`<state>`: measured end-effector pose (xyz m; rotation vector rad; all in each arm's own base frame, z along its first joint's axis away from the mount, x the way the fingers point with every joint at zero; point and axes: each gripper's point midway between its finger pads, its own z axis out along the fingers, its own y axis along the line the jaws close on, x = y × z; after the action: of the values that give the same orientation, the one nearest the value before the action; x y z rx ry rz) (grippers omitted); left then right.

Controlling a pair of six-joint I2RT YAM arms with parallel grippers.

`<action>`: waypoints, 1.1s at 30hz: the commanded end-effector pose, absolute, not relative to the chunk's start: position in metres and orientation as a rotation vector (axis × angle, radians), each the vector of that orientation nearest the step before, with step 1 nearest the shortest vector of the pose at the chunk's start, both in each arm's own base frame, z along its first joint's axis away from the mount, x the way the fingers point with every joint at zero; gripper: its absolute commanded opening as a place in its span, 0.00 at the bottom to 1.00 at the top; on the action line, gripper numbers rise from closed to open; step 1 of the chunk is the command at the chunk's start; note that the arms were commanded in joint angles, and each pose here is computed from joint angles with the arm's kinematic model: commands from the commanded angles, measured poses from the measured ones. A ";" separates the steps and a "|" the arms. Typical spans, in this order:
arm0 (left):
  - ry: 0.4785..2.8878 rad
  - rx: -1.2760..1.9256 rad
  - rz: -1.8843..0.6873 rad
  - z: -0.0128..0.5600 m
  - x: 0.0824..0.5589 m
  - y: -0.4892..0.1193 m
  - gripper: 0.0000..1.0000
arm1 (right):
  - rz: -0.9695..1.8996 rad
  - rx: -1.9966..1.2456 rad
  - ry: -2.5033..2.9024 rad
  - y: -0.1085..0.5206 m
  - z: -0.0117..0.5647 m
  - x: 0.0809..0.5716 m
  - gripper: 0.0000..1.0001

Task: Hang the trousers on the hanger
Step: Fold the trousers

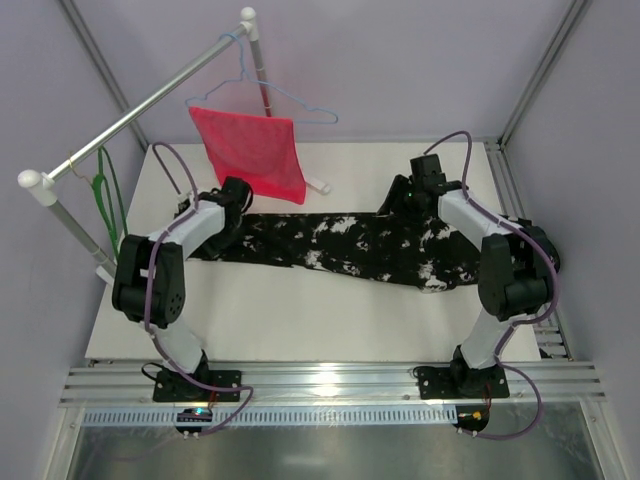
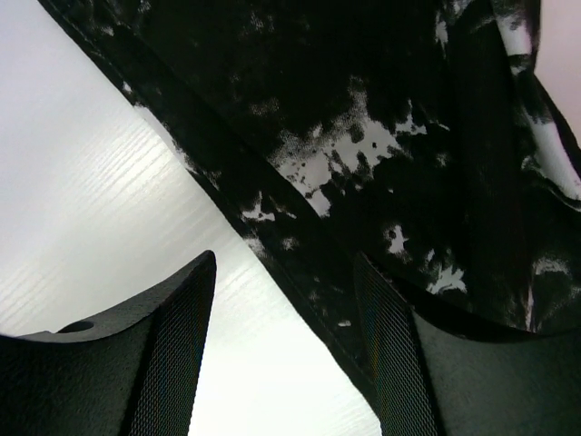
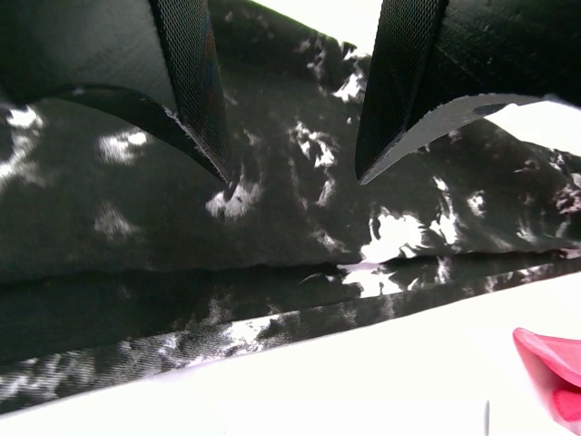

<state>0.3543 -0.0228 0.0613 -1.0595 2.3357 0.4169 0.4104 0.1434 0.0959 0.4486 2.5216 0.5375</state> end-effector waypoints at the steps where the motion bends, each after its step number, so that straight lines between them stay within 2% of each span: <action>1: 2.247 -1.133 0.342 0.064 0.364 -0.014 0.63 | 0.601 0.361 2.463 0.155 0.107 0.428 0.59; 8: 2.102 -1.266 0.263 0.066 0.374 0.000 0.60 | 0.555 0.318 2.474 0.150 0.099 0.428 0.57; 15: 2.060 -1.345 0.221 0.060 0.388 -0.005 0.58 | 0.544 0.299 2.473 0.147 0.099 0.427 0.57; 22: 2.061 -1.426 0.303 0.040 0.377 0.001 0.53 | 0.542 0.307 2.472 0.140 0.098 0.425 0.57; 33: 2.067 -1.448 0.450 0.029 0.378 0.015 0.40 | 0.532 0.334 2.490 0.132 0.086 0.423 0.56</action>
<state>0.3739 0.0019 0.0220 -1.4220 2.1371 0.3849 0.4157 0.1319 0.0753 0.3625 2.5403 0.5148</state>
